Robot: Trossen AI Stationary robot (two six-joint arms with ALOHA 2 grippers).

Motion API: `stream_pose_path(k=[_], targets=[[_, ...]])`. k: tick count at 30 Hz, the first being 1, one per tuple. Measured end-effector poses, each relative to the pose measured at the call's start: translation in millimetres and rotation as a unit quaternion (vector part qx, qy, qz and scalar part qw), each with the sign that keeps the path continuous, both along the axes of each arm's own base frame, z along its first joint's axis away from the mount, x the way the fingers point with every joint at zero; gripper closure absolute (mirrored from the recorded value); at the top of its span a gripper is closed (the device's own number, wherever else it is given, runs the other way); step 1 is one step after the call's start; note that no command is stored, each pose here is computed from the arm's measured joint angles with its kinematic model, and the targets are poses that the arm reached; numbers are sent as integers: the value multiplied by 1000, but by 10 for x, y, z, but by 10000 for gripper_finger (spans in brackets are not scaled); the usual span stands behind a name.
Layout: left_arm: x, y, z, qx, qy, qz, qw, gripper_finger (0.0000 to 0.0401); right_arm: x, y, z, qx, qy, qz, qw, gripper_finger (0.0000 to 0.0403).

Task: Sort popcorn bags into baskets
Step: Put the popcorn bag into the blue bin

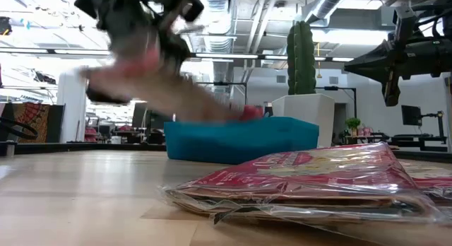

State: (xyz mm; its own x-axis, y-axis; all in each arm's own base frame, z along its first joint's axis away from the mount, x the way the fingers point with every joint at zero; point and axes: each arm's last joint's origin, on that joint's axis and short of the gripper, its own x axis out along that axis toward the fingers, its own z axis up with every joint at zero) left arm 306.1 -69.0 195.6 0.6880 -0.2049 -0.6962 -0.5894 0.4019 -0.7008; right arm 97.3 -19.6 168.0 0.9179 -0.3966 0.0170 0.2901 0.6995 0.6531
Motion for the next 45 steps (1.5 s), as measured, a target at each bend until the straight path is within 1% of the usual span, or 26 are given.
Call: stream_pose_path(k=[3,6,9,11,15,17,21,24,26,31,36,41,43,45], targets=[[-72,30,247,-23,-40,26,999,400,0,0,-1,0,0,0,1000,351],[-151,100,437,-25,-72,72,994,400,0,0,-1,0,0,0,1000,351],[-186,248,564,-3,-103,129,986,400,0,0,0,0,0,0,1000,351],[-174,394,580,21,-110,159,981,401,0,0,-1,0,1,0,1000,351],[-107,718,526,62,-109,182,975,401,0,0,-2,0,1,0,1000,351],[-69,870,505,85,-114,176,974,401,0,0,-2,0,1,0,1000,351],[35,1142,514,136,-95,161,973,401,0,0,-2,0,1,0,1000,351],[162,1294,566,173,-88,145,970,401,0,0,-2,0,1,-1,1000,351],[257,1364,576,188,-78,128,971,401,0,0,-2,0,1,-1,1000,351],[546,1454,505,203,-56,83,974,401,0,-1,-2,0,1,-1,1000,351],[781,1443,390,215,-33,50,975,401,-1,-1,-2,0,1,-2,1000,351],[880,1430,286,213,-19,31,976,399,-1,-1,-1,0,1,-2,1000,351],[889,1426,254,207,-16,26,978,389,-1,-1,-1,0,0,-2,1000,351],[887,1413,247,206,-15,16,978,369,-1,-1,-1,0,0,-2,1000,351]])
